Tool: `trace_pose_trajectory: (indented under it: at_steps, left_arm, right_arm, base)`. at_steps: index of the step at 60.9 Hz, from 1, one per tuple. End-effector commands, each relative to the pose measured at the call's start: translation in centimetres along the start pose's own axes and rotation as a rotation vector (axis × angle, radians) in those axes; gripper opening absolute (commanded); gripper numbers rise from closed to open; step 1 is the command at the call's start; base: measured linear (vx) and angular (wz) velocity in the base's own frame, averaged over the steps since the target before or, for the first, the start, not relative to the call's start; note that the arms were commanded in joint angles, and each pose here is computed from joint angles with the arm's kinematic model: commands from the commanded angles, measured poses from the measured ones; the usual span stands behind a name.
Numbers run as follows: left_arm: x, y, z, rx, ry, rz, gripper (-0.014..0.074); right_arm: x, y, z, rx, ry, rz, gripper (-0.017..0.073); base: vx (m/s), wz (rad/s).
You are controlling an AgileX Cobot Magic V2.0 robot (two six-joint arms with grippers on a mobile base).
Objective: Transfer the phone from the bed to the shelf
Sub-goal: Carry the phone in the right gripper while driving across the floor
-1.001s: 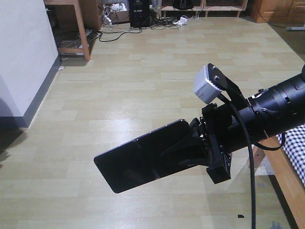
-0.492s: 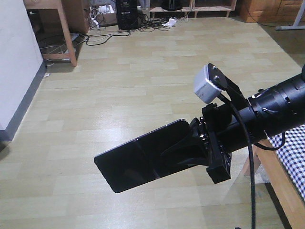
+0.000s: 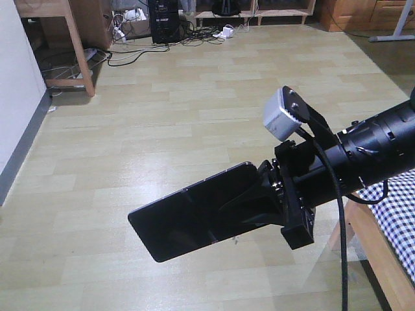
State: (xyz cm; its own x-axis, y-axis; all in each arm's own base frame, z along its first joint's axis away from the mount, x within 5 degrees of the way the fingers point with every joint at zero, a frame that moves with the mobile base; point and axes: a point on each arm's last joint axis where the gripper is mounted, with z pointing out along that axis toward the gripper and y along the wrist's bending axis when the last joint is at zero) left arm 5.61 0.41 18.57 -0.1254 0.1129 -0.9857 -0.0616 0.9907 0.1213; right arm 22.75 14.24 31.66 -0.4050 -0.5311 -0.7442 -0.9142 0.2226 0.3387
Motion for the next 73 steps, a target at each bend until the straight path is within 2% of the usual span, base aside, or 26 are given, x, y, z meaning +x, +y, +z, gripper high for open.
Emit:
trace_pose_trajectory:
  at_steps: [1,36,73]
  left_arm:
    - [-1.42,0.19,-0.3,-0.014,-0.106,-0.015,0.0001]
    - [-1.42,0.19,-0.3,-0.014,-0.106,-0.015,0.0001]
    - [-1.42,0.19,-0.3,-0.014,-0.106,-0.015,0.0001]
  right_arm:
    - [-1.31,1.86,-1.1,-0.076,-0.075,-0.034,-0.0003]
    - [-1.31,1.86,-1.1,-0.076,-0.075,-0.034,-0.0003]
    - [-1.31,1.86,-1.1,-0.076,-0.075,-0.034,-0.0003]
  base:
    - [0.16,-0.03]
    - [0.21,0.01]
    - [0.35,-0.02]
